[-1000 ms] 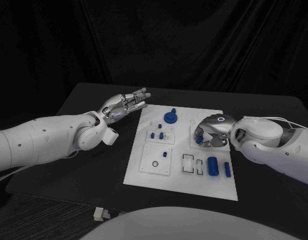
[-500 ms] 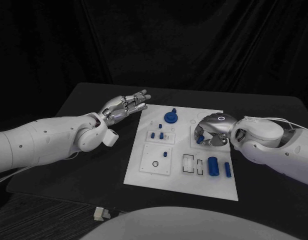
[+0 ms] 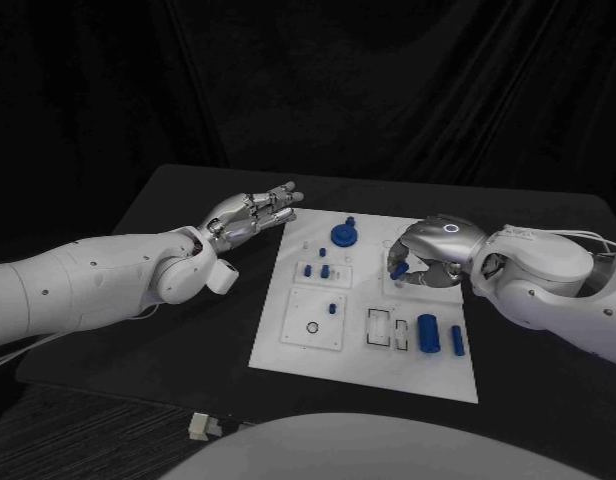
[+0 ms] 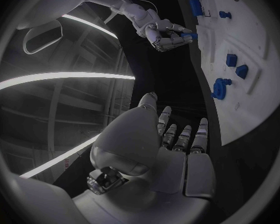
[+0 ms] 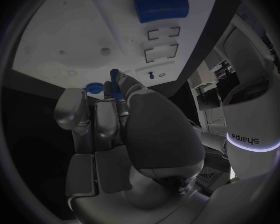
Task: Assemble the parts on the task board
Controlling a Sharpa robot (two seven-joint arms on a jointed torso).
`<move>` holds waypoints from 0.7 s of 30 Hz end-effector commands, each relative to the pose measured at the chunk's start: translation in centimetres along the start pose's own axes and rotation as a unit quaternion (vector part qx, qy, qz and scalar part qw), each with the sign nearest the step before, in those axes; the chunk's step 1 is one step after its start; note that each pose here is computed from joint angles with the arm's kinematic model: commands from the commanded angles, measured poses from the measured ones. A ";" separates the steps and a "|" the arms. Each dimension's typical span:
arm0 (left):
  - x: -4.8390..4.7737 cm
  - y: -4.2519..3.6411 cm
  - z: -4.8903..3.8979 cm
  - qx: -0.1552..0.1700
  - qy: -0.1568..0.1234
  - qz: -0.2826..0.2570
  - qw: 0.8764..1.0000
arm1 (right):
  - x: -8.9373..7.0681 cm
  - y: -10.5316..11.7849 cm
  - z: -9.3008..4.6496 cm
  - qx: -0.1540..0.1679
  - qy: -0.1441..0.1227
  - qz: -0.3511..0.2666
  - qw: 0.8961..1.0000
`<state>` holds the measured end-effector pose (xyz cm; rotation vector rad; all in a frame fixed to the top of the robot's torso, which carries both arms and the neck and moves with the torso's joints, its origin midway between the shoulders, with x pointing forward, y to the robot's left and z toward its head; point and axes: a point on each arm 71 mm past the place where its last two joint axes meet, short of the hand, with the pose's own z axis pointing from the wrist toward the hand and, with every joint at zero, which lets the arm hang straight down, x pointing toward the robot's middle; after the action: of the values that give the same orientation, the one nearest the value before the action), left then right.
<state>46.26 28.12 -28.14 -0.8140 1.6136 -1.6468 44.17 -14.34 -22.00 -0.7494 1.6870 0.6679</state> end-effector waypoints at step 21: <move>0.11 -1.10 -0.11 0.084 -0.001 -0.005 0.996 | -1.8 10.1 5.5 -0.111 0.046 -0.056 0.991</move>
<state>46.23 28.14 -28.20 -0.8156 1.6140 -1.6459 40.10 -3.52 -20.46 -0.9861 1.6539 0.8119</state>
